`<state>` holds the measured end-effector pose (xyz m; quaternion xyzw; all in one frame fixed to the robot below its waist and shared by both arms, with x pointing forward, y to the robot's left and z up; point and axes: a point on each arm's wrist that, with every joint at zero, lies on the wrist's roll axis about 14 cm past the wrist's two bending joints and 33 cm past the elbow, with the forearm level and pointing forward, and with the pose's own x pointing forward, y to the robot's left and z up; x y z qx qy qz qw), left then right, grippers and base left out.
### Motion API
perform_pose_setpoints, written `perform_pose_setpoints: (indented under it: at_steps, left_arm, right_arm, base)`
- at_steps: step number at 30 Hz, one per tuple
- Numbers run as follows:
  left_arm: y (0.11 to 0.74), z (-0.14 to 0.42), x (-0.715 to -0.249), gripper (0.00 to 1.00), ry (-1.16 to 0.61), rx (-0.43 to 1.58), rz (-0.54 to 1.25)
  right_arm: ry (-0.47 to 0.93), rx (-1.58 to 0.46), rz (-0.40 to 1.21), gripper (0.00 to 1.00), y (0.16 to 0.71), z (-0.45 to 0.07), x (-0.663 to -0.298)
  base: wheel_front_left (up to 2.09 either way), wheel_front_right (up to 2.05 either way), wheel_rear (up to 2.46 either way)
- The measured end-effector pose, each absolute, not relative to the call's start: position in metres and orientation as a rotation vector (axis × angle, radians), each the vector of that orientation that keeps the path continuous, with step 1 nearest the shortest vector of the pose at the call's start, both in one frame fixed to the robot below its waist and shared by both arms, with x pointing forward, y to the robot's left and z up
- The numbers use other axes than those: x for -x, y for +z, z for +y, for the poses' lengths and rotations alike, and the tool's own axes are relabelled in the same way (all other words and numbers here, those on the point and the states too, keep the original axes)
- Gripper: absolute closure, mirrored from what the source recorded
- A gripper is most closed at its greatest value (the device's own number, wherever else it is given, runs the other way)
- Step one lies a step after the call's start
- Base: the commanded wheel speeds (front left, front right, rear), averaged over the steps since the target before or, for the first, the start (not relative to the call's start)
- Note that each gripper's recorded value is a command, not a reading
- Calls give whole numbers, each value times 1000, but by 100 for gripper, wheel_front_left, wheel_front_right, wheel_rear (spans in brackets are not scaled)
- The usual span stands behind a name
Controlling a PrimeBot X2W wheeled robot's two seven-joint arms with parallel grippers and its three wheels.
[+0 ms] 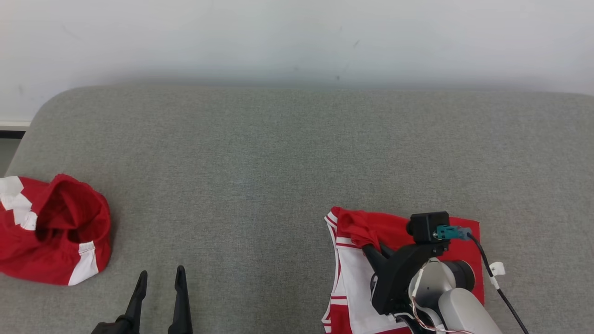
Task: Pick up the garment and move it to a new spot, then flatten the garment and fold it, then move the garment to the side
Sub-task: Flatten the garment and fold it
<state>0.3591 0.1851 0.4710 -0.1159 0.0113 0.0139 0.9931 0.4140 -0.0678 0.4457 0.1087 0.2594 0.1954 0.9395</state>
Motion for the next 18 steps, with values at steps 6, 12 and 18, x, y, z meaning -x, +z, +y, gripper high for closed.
perform_pose_setpoints:
  at_steps: [6, 12, 18]
  left_arm:
    - [471, 188, -356, 0, 37, 233, 23]
    - [472, 187, -357, 0, 39, 234, 21]
    - [473, 183, -359, 0, 25, 235, 16]
  right_arm:
    - [421, -224, 551, 0, 436, -58, -412]
    - [492, -466, 494, 0, 460, -32, -409]
    - [535, -594, 340, 0, 511, -27, -415]
  base:
    - [0, 0, 0]
    - [0, 0, 0]
    - [0, 0, 0]
